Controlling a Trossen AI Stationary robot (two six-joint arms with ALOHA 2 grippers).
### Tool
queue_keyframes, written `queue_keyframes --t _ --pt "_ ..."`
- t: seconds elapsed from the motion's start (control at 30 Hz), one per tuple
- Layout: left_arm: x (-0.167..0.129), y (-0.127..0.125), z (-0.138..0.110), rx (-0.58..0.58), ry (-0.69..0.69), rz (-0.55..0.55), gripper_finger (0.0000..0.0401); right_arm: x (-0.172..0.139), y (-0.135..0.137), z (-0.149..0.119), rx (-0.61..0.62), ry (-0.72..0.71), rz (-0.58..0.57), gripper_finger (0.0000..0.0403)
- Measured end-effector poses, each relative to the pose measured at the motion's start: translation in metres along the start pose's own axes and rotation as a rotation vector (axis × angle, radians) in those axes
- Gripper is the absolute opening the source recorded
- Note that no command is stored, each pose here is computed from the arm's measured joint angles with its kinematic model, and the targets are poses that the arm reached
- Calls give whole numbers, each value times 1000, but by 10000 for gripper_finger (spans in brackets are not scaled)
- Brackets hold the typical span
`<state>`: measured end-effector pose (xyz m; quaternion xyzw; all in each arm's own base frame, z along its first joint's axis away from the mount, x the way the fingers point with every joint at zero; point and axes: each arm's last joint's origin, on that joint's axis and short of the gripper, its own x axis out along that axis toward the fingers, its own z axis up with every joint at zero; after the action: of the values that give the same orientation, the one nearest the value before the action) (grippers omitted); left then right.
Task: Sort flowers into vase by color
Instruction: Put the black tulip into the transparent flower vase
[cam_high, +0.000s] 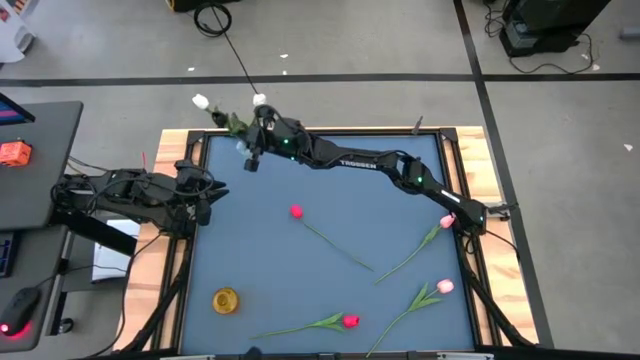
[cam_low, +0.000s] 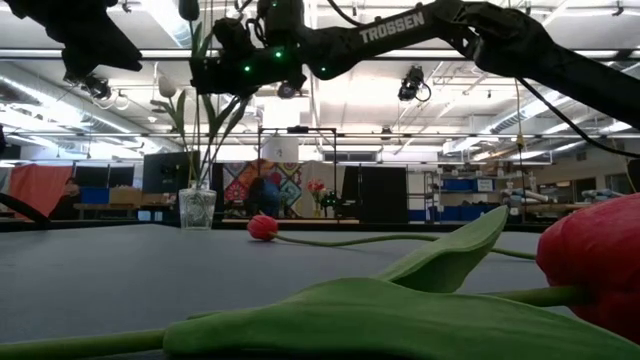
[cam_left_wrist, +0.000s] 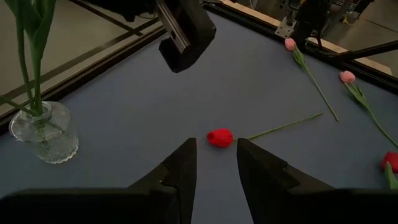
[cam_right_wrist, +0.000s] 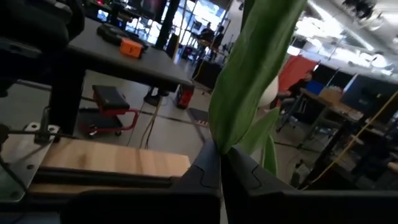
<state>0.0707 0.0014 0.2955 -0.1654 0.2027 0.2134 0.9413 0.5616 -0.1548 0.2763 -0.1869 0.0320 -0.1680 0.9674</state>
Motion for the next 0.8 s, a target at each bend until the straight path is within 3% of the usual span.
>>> queue_keyframes --t 0.8 --pt "0 0 0 -6 0 0 121 1 -14 -4 42 -27 29 3"
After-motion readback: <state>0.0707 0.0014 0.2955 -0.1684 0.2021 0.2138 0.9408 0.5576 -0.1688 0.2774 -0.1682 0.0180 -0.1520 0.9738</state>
